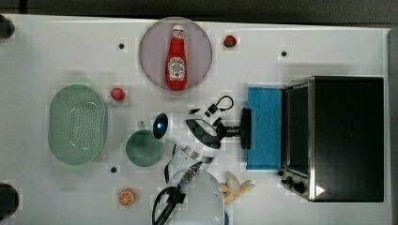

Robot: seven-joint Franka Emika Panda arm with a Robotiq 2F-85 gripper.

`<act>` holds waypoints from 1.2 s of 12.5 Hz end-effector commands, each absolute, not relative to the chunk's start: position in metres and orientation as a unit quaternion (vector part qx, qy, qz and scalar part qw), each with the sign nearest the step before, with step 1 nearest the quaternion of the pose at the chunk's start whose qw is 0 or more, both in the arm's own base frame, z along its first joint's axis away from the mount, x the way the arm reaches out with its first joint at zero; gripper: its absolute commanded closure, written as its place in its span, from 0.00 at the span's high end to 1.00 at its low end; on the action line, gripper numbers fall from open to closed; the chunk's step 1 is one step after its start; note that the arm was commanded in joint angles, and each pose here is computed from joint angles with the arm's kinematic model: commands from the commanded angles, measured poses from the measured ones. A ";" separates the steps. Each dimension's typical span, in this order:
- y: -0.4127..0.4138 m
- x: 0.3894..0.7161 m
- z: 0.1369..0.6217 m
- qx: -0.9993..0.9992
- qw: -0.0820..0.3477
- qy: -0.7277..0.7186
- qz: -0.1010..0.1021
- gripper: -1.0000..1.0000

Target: Flap open oven.

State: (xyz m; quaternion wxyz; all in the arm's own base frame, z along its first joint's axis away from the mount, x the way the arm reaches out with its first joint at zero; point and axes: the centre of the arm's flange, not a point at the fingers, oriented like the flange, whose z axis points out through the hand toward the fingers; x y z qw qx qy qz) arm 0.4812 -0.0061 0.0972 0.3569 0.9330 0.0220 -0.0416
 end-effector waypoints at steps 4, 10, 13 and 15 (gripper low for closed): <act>0.014 0.537 0.219 0.948 0.204 -0.242 0.046 0.18; -0.005 0.531 0.362 0.909 0.093 -0.404 0.050 0.18; -0.013 0.509 0.442 0.890 0.035 -0.453 0.046 0.18; -0.018 0.491 0.481 0.881 0.007 -0.471 0.039 0.18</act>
